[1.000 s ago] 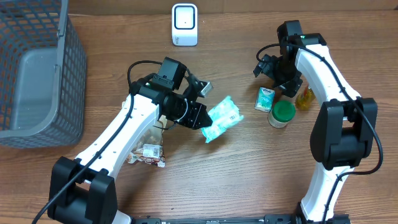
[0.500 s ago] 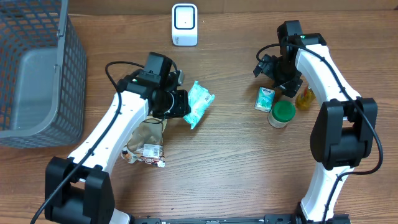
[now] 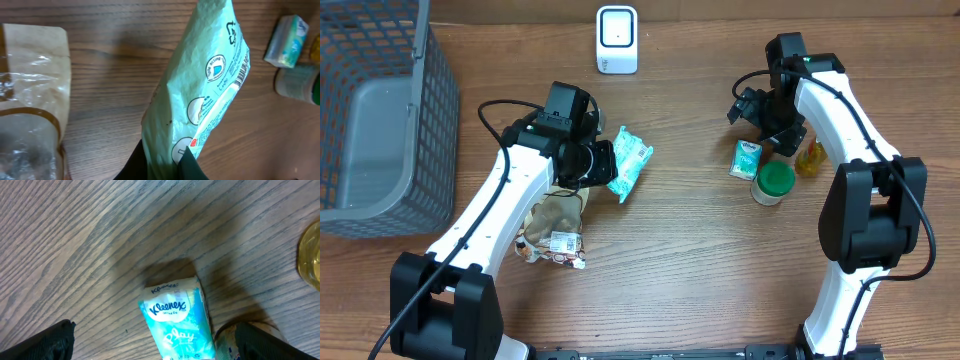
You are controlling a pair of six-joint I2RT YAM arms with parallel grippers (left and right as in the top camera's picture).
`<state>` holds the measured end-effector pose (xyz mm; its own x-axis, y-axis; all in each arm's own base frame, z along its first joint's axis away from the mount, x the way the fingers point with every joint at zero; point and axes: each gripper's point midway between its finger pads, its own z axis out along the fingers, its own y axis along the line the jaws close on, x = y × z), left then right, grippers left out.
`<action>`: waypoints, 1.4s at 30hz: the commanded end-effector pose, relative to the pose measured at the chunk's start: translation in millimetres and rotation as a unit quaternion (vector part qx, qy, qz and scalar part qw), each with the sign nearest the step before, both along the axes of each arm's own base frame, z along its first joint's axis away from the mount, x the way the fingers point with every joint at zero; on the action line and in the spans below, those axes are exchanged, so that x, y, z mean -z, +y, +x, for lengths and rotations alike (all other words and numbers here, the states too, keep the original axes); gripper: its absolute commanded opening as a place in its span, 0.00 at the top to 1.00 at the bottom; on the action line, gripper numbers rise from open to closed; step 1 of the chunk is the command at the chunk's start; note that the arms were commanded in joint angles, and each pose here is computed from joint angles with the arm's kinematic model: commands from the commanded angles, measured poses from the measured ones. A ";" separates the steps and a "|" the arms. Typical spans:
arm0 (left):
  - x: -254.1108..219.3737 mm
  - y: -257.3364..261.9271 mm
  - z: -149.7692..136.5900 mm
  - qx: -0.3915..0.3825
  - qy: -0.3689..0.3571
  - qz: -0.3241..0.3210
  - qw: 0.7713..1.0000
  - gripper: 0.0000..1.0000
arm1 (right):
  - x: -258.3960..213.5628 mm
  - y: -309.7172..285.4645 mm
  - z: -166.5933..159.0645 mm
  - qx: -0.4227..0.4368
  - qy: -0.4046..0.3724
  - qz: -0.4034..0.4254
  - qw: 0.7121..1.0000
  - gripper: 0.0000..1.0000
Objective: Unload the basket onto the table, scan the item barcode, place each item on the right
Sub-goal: 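Lift the mint pouch with the left gripper toward the scanner, then hold the mint pouch barcode over the white scanner with left gripper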
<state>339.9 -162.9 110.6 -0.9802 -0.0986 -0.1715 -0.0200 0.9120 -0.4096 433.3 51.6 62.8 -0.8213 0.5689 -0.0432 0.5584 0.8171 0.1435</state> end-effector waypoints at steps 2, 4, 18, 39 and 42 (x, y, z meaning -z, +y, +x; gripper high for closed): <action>-7.8 5.0 8.1 -0.004 -0.021 0.011 1.000 0.96 | -17.1 -0.7 9.2 0.000 -0.026 0.003 1.000 0.00; -8.0 4.4 7.8 -0.003 -0.020 0.009 1.000 0.96 | -17.1 -0.7 9.2 0.000 -0.026 0.003 1.000 0.00; -57.7 -35.6 20.6 0.094 -0.086 -0.100 0.987 0.96 | -17.1 -0.7 9.2 0.000 -0.026 0.003 1.000 0.00; -333.2 14.1 88.1 0.061 -0.451 0.042 0.889 0.96 | -17.1 -0.7 9.2 0.000 -0.026 0.003 1.000 0.00; -330.6 11.1 93.4 0.080 -0.459 0.051 0.883 0.96 | -17.1 -0.7 9.2 0.000 -0.026 0.003 1.000 0.00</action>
